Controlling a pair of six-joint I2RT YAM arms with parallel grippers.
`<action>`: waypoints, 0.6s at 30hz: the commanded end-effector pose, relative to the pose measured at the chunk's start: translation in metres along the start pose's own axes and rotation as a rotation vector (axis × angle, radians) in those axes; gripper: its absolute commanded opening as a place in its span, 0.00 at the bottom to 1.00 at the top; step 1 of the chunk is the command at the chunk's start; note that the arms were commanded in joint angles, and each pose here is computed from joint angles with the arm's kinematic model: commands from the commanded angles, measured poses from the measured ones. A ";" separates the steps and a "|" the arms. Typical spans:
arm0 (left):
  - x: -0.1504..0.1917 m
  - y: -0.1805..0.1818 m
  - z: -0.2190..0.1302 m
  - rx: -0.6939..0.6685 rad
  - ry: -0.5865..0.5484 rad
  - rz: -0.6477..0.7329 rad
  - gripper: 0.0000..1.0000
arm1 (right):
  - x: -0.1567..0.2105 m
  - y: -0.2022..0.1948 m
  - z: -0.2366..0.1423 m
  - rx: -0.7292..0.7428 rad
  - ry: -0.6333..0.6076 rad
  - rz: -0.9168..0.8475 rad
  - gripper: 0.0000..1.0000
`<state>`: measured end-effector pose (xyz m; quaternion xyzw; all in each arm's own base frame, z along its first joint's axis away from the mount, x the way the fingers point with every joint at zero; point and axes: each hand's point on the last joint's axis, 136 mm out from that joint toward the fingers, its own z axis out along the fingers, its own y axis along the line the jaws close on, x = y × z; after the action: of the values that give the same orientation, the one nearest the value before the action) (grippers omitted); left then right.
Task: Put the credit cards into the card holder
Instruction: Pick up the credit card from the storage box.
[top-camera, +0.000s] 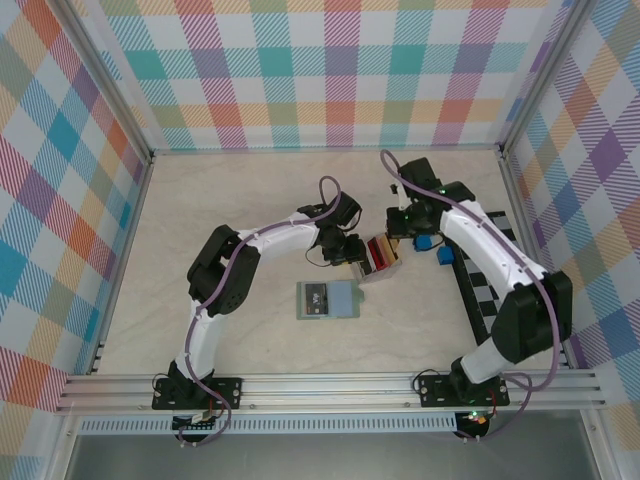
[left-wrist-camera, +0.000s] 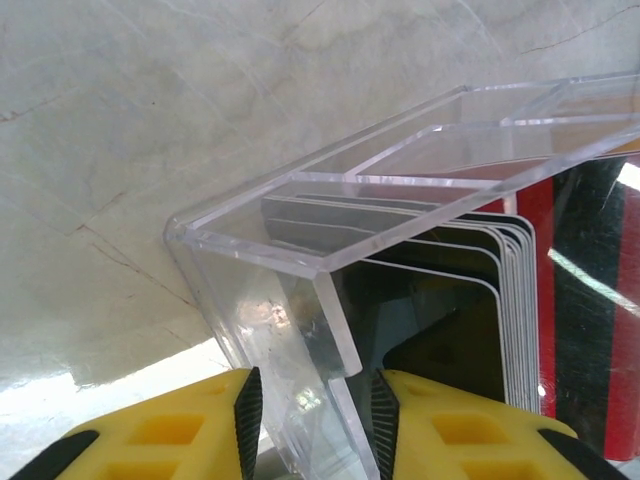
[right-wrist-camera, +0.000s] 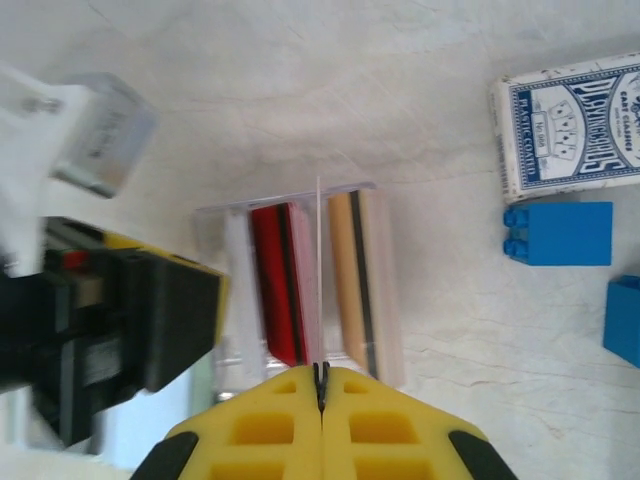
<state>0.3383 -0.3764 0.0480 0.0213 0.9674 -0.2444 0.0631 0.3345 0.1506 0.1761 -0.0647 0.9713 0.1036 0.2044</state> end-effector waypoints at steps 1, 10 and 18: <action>-0.007 -0.019 -0.037 0.057 -0.066 0.013 0.40 | 0.003 0.016 -0.019 -0.119 -0.049 0.084 0.02; -0.018 -0.021 -0.115 0.230 -0.234 -0.072 0.51 | 0.001 0.027 -0.055 -0.336 -0.240 0.281 0.02; -0.012 -0.024 -0.157 0.554 -0.260 -0.199 0.59 | 0.006 0.060 -0.069 -0.622 -0.282 0.378 0.03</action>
<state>0.3353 -0.3086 0.1752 -0.0883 0.8828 -0.4293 0.1690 0.2896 0.1742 0.2190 0.0695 0.8894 0.3586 0.2749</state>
